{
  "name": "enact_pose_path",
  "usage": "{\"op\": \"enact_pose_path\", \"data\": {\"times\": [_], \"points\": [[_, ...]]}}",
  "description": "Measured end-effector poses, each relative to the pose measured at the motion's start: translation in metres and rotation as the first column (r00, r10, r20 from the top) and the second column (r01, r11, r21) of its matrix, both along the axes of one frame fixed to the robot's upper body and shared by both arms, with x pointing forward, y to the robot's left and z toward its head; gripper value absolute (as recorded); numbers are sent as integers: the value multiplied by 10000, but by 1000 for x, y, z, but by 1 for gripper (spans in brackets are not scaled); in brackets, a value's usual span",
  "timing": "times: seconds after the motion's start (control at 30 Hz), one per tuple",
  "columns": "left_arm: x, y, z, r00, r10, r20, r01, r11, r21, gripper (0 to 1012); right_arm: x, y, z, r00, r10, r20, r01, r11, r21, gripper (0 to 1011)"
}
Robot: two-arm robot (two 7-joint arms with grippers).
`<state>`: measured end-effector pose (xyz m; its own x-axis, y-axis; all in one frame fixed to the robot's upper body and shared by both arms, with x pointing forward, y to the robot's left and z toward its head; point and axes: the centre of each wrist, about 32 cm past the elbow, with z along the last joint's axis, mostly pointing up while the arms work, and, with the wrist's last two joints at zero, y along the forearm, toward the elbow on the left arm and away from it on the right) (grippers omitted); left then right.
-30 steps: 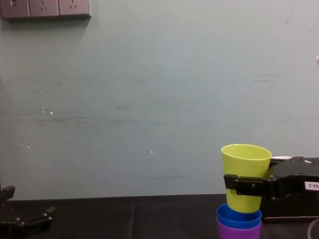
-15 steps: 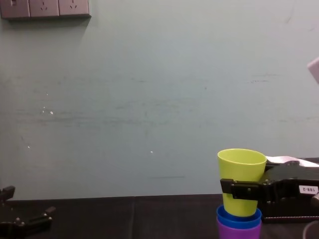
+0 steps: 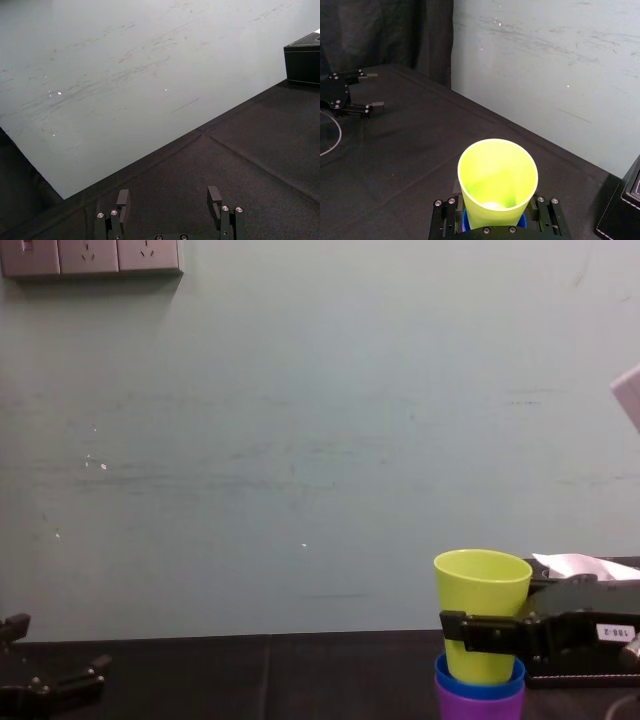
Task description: Stack the three plastic cups sequentially using one hand.
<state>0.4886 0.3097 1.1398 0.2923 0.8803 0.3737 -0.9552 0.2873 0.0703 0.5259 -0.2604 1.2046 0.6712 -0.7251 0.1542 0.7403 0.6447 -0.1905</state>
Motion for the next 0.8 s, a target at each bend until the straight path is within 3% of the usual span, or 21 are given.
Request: {"op": "enact_pose_path", "data": {"times": [0.8], "points": [[0, 0, 0, 10000, 0, 0, 0, 10000, 0, 1010, 4, -1, -12, 9997, 22, -226, -25, 9999, -117, 723]]}}
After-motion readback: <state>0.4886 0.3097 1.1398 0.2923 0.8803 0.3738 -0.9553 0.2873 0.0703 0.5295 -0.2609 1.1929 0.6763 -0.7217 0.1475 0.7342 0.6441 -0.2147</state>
